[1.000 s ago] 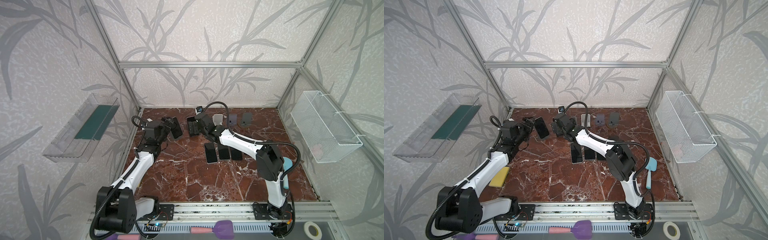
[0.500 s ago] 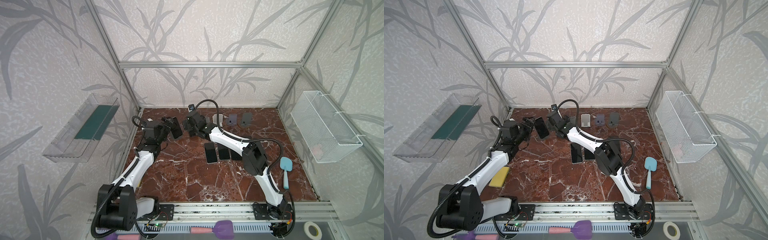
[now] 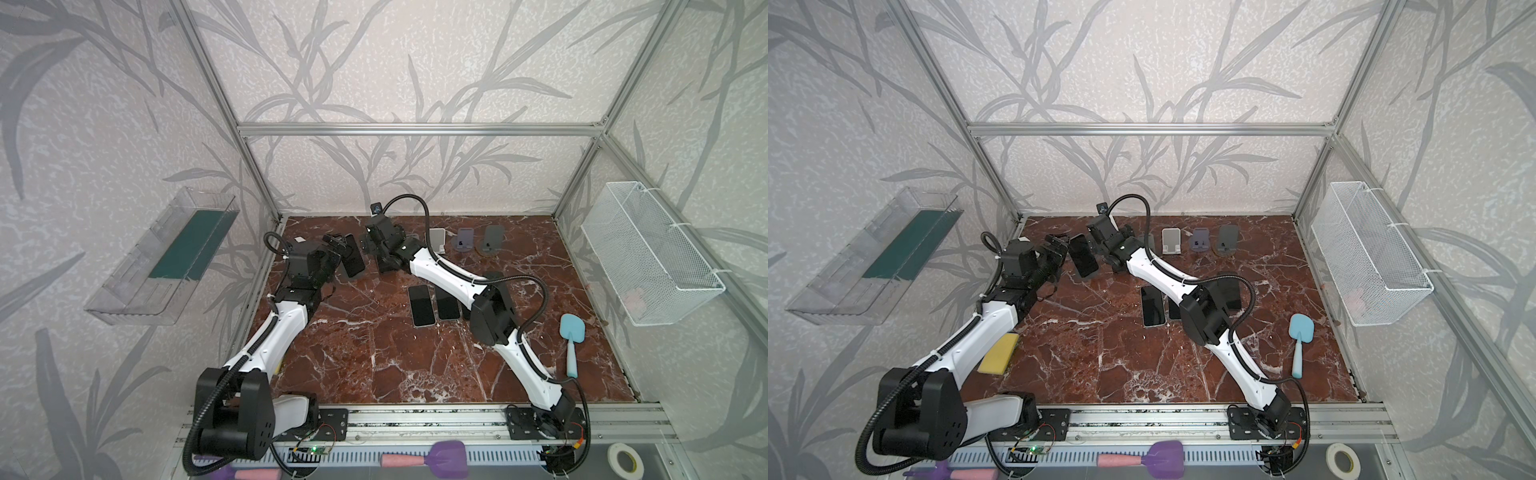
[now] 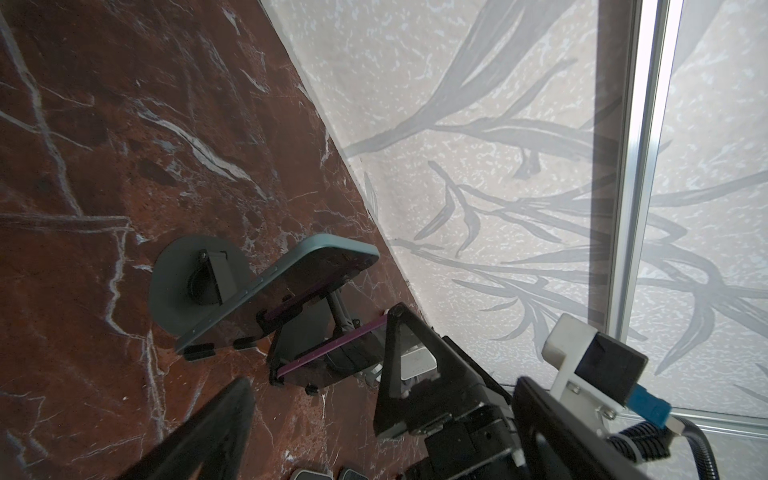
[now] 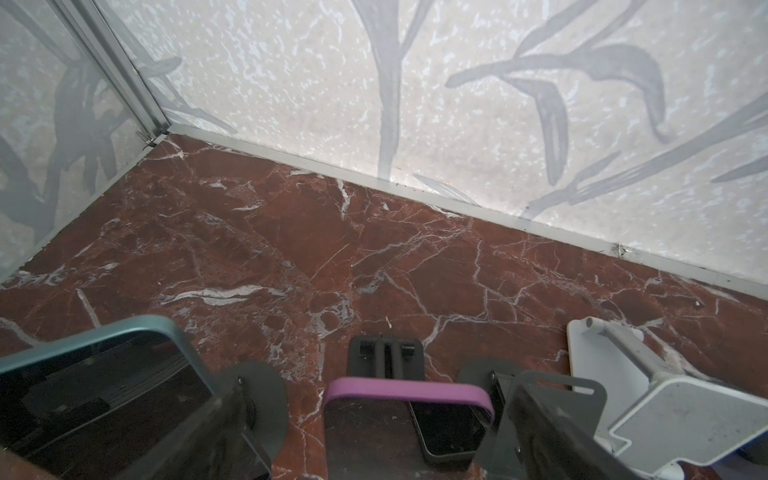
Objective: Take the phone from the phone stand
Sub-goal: 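Close the right gripper on the purple-framed phone and lift it off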
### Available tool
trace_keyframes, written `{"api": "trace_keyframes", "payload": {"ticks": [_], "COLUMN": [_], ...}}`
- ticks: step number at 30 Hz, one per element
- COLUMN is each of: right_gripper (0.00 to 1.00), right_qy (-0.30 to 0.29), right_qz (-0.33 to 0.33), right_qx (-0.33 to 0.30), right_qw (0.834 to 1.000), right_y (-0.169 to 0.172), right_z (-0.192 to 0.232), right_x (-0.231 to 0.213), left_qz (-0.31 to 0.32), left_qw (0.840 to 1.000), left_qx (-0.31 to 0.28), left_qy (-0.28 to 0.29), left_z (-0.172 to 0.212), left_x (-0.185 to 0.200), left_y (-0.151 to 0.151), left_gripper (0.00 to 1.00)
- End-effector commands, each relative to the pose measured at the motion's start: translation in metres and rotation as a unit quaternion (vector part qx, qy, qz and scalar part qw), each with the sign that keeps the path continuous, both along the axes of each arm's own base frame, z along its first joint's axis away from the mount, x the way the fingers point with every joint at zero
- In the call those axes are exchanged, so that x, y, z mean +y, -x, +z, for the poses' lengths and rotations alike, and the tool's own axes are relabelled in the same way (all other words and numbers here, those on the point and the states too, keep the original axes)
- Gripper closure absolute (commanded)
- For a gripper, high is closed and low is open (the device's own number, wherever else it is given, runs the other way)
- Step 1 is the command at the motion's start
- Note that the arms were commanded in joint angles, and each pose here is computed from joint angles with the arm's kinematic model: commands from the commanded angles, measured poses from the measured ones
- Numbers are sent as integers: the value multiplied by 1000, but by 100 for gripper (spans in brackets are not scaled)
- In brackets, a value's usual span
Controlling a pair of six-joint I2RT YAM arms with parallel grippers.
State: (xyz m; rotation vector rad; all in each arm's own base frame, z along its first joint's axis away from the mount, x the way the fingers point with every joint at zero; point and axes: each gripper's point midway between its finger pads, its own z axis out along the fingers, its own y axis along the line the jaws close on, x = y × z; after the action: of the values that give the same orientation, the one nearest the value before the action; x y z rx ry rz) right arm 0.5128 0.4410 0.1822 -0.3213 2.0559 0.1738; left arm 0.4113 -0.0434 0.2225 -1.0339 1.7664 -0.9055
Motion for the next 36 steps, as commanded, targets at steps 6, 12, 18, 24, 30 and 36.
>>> {"api": "trace_keyframes", "payload": {"ticks": [6,12,18,24,30,36], "right_gripper": [1,1,1,3,10,13], "right_qy": [15,6,-4,-13,-29,-37], "right_qz": [-18,-16,-18,-17,-15,-9], "right_qx": [14,26,36,46,58,68], "right_qw": [1000,1000,999,999,998,997], "right_y": [-9,-13,-19,-23,-25,-24], "right_z": [-10,-18,-25,-31,-35,-40], "right_x": [-15,-17,-18,-17,-16,-14], "left_qz": [-7,-11,-12,-13,-14,-13], "left_qw": [1000,1000,1000,1000,1000,1000], "left_qx": [-2,1,3,4,3,3], "left_qy": [12,16,19,20,20,20], "left_z": [0,-2,-3,-4,-3,-3], "left_x": [-2,-3,-3,-3,-4,-2], "left_y": [-4,-6,-6,-7,-7,-7], "left_gripper": [3,4,4,4,4,4]}}
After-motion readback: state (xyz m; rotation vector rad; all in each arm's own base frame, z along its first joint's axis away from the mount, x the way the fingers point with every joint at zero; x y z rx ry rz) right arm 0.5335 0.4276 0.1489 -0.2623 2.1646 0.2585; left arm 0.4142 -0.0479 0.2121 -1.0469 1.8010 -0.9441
